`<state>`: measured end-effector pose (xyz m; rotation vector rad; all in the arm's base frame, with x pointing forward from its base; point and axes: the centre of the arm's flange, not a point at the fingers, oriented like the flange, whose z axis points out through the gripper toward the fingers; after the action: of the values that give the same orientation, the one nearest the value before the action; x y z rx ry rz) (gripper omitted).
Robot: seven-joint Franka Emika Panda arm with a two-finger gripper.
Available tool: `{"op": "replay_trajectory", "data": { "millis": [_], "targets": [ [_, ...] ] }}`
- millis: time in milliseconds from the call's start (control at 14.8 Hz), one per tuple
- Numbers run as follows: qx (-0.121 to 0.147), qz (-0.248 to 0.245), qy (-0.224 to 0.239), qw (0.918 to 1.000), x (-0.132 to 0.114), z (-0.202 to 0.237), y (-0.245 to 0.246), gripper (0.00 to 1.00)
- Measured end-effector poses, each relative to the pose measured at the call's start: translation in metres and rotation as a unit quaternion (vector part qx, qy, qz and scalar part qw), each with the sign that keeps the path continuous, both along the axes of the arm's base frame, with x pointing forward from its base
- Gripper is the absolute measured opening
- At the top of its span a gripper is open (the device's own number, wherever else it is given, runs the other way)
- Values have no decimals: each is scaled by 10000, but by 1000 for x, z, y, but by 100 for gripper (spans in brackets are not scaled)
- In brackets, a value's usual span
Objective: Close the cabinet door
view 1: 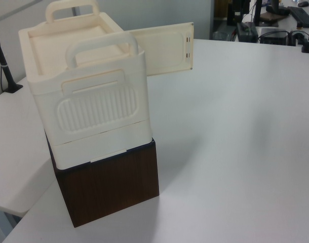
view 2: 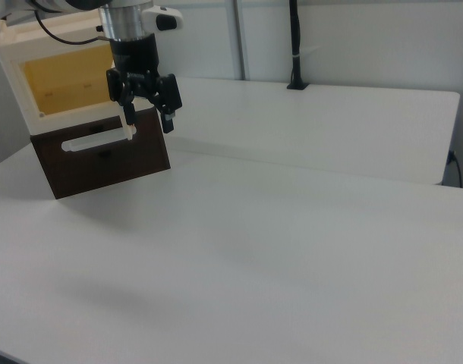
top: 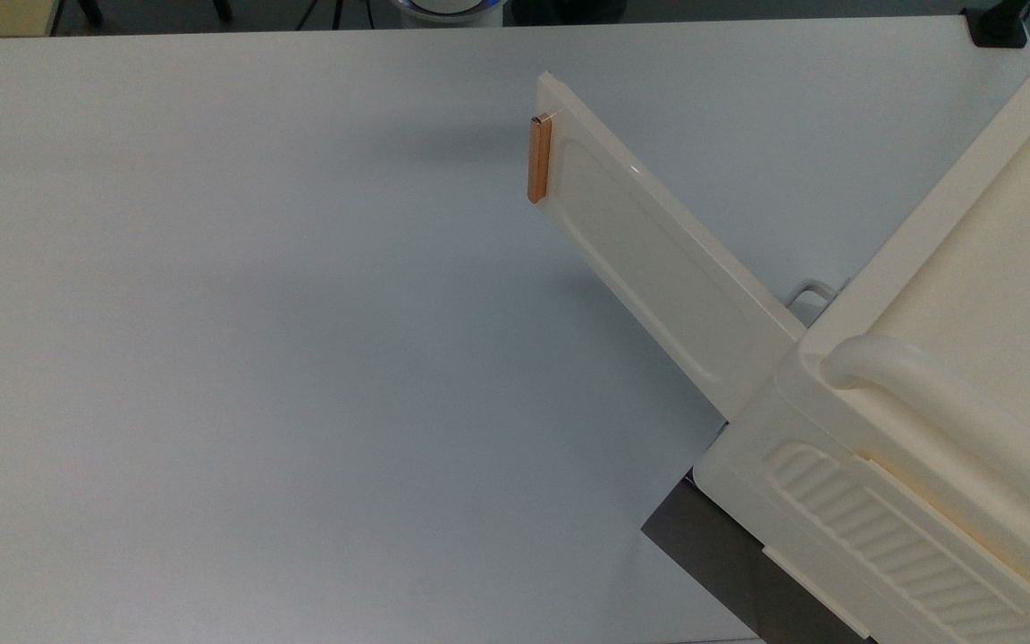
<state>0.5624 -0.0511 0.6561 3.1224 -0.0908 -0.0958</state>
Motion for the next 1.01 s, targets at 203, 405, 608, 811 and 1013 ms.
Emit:
{"op": "replay_trajectory", "data": {
  "millis": [203,405,608,811,1013],
  "targets": [
    [-43,-1,7,10000,0,0,-1,100],
    [-60,3,17,10000,0,-1,0,100],
    [-60,4,31,10000,1,-3,0,100],
    [-60,4,43,10000,1,-4,0,100],
    [-57,24,53,10000,2,-5,0,100]
  ]
}}
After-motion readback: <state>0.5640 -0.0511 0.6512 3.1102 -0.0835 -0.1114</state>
